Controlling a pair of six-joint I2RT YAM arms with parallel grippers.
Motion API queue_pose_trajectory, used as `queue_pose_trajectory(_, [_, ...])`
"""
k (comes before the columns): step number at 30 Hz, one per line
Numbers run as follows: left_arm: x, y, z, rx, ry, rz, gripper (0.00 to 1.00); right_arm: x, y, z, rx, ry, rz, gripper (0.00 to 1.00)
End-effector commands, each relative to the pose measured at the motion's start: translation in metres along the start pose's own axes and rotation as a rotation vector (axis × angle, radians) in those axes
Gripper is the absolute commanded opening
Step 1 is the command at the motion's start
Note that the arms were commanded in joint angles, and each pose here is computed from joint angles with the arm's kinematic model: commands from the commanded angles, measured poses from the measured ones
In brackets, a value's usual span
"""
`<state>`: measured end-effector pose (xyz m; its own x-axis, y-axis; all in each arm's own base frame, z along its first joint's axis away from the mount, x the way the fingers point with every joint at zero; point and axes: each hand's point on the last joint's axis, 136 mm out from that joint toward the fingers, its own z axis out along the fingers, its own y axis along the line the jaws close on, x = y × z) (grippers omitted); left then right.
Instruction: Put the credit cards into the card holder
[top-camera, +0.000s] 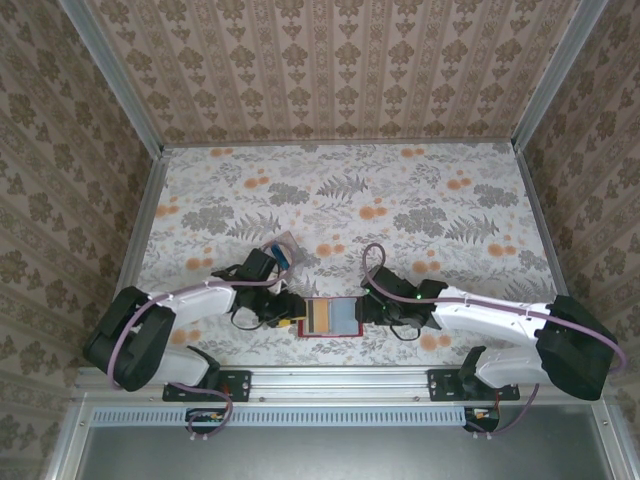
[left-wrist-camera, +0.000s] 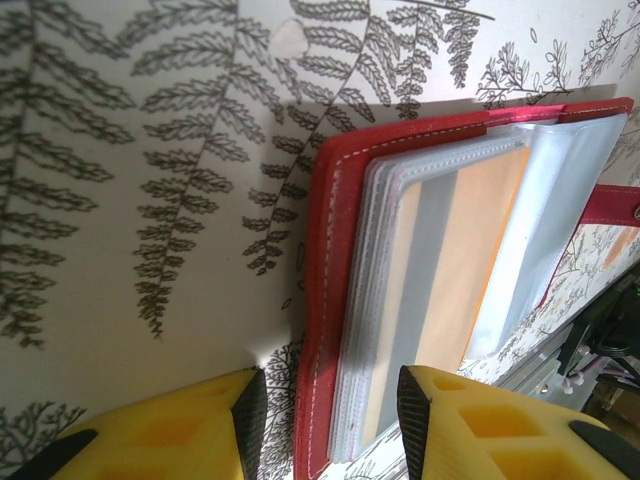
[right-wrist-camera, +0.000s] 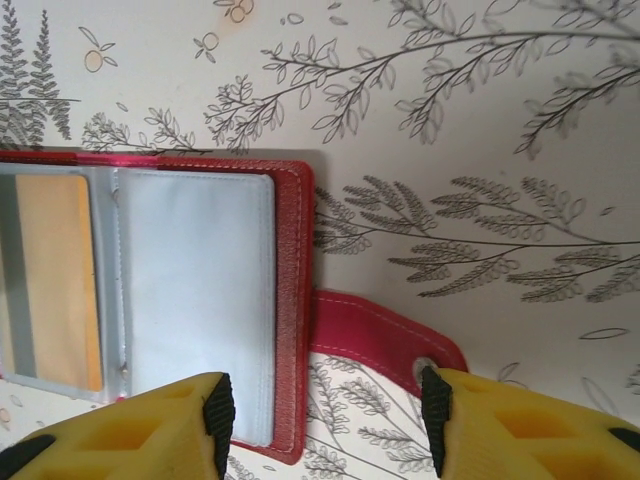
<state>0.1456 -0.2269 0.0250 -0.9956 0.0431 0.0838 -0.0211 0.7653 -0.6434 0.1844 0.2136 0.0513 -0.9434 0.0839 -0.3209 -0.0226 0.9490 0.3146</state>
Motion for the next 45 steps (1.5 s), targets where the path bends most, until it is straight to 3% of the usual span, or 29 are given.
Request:
queue_pose_trajectory(1, [0.003,0.0,0.004,-0.027,0.02,0.011,0.43,-0.009,-0.016,-0.016,0.083,-0.044,-0.043,0.56])
queue_pose_trajectory(13, [-0.002,-0.005,0.001,-0.03,-0.001,0.024,0.42,-0.004,-0.015,-0.014,0.024,-0.015,-0.024,0.47])
queue_pose_trajectory(17, [-0.001,-0.006,0.002,-0.027,0.002,0.027,0.41,-0.004,-0.019,-0.01,0.047,-0.007,-0.031,0.35])
queue_pose_trajectory(28, [0.001,-0.005,0.002,-0.026,0.0,0.022,0.41,-0.002,-0.016,0.001,0.019,0.035,-0.003,0.34])
queue_pose_trajectory(38, [0.0,-0.007,0.0,-0.021,-0.004,0.03,0.39,0.0,-0.019,0.003,0.016,0.042,0.01,0.02])
queue_pose_trajectory(45, [0.001,-0.034,-0.006,0.023,-0.011,0.102,0.32,-0.002,0.0,0.002,-0.092,0.037,0.018,0.0])
